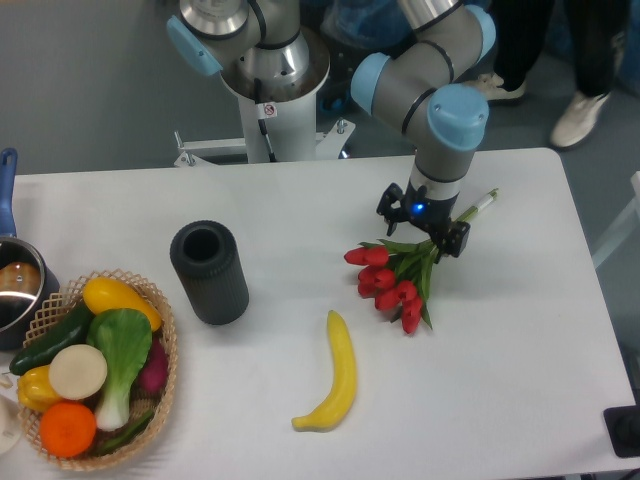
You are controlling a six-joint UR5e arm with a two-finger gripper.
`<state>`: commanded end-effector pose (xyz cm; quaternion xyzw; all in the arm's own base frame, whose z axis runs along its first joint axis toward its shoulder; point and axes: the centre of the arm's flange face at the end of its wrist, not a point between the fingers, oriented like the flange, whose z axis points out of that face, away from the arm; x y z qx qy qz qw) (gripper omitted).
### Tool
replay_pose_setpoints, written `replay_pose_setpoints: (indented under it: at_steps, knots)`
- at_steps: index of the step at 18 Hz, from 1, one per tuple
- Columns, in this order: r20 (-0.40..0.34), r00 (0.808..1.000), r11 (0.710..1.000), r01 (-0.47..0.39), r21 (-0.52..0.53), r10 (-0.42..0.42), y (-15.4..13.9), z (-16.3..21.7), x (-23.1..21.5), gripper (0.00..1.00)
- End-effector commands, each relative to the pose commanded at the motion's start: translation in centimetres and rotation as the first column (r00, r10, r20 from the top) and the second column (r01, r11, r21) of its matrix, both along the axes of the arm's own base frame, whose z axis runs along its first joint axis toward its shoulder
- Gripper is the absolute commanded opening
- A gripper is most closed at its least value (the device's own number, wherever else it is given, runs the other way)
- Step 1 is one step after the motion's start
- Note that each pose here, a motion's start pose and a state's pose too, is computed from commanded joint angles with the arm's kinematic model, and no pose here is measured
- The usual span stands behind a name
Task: Pick up the flowers from the table
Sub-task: 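Close the gripper around the tulip stems just below the blooms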
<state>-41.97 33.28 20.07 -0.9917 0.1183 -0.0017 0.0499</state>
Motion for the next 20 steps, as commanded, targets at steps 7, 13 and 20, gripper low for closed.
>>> replay_pose_setpoints:
  at_steps: [7, 13, 20]
  knots:
    - [-0.024, 1.0, 1.0, 0.003, -0.006, -0.003, 0.0, -2.3, 1.1, 0.48]
    - [-0.065, 0.998, 1.0, -0.017, 0.011, 0.018, 0.0, -0.2, -0.2, 0.04]
    - [-0.136, 0.99, 0.999, -0.03, 0.039, 0.035, 0.0, 3.6, -2.2, 0.04]
